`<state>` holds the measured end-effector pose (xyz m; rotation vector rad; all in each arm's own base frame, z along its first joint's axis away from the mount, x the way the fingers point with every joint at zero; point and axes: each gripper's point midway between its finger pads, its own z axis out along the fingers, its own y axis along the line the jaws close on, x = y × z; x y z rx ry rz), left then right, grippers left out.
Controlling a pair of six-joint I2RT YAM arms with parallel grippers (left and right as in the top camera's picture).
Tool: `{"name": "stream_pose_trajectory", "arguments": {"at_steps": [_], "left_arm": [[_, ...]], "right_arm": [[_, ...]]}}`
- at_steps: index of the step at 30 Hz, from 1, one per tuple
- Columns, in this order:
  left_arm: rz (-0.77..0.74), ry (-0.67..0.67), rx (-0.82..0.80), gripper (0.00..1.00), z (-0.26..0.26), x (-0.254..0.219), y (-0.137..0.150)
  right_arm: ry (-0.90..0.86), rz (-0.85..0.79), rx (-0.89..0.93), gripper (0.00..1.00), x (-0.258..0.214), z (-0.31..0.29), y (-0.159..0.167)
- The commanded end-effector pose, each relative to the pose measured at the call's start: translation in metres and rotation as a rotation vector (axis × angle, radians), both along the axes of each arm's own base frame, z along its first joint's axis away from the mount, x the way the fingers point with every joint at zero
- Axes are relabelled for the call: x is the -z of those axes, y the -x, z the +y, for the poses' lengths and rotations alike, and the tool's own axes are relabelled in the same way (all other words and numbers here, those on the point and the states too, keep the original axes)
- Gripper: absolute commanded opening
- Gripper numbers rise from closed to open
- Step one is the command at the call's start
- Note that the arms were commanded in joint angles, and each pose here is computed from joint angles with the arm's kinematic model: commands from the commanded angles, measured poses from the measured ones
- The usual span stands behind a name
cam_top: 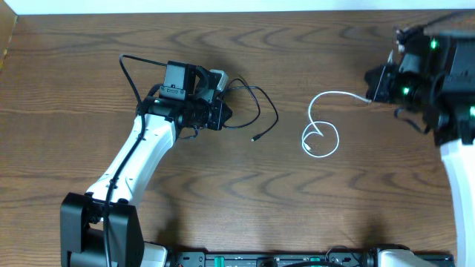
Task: Untangle cables
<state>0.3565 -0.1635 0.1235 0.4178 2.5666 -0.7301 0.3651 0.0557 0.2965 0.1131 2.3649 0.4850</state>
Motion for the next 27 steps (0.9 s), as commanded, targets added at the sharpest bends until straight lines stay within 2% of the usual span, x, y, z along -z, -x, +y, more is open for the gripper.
{"name": "stream_pose_trajectory", "arguments": {"at_steps": [1, 6, 13, 19, 26, 27], "left_arm": [[-0.011, -0.007, 0.007, 0.17, 0.001, 0.000, 0.000], [-0.005, -0.009, 0.007, 0.17, 0.001, 0.000, 0.001], [-0.015, -0.006, 0.007, 0.17, 0.001, -0.001, -0.001], [-0.015, -0.006, 0.007, 0.17, 0.001, -0.001, -0.001], [0.000, -0.010, 0.008, 0.17, 0.002, 0.001, 0.002], [0.002, -0.010, 0.007, 0.17, 0.002, 0.001, 0.003]], "right_arm": [[0.068, 0.047, -0.015, 0.01, 0.004, -0.007, -0.017], [0.066, 0.174, -0.027, 0.01, 0.025, -0.005, -0.005], [0.212, 0.361, 0.117, 0.01, 0.060, -0.039, 0.023], [0.231, 0.434, 0.118, 0.01, 0.083, -0.042, 0.035], [0.235, 0.499, 0.109, 0.01, 0.131, -0.041, 0.042], [0.236, 0.501, 0.109, 0.04, 0.134, -0.041, 0.042]]}}
